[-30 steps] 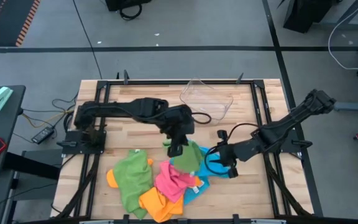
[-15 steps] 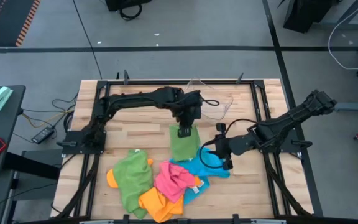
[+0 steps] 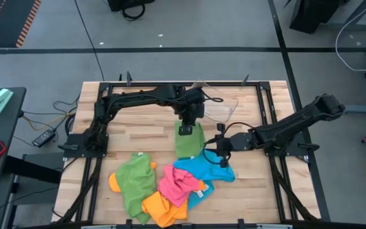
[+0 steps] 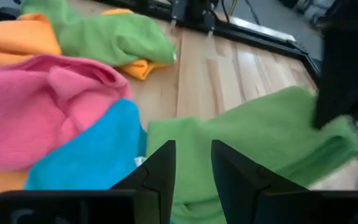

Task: Fold microfiber towels
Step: Fold the top green towel

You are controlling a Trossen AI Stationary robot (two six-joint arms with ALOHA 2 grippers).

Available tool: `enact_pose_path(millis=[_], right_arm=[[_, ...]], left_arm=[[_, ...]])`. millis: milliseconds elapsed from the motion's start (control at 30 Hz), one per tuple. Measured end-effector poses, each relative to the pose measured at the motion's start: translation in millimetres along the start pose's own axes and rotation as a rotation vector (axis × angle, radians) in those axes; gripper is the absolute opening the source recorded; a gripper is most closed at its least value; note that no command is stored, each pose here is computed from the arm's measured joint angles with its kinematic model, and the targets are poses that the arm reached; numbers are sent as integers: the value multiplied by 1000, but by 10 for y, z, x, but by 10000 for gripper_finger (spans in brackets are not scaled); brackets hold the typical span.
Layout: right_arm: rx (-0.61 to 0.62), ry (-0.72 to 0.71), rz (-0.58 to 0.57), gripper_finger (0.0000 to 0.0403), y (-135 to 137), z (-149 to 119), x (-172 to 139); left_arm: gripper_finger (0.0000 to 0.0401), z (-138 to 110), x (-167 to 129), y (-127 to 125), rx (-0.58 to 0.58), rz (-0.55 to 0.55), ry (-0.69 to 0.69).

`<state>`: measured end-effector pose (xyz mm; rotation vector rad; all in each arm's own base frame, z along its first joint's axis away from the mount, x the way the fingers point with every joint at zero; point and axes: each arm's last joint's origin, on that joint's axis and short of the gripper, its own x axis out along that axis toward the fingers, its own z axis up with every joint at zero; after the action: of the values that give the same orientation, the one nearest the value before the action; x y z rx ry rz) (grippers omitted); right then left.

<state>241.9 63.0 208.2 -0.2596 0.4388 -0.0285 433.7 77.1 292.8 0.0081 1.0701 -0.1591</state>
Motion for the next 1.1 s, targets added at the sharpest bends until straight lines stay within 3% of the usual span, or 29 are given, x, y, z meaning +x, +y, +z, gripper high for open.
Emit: enact_pose_path(millis=[233,467,633,1100], right_arm=[[67,-7,-57,108,-105,-347,219],[77,100,-74,108,-124,-511,483],[59,70,-110,108,-156,-536,604],[78,245,-123,107,-158,-755,629]], left_arm=[[16,23,74,8,-15,31,-5],[32,100,287,-14,-17,160,-22],[20,125,454,-88,-2,210,-3],[24,95,705,-278,-20,260,75]])
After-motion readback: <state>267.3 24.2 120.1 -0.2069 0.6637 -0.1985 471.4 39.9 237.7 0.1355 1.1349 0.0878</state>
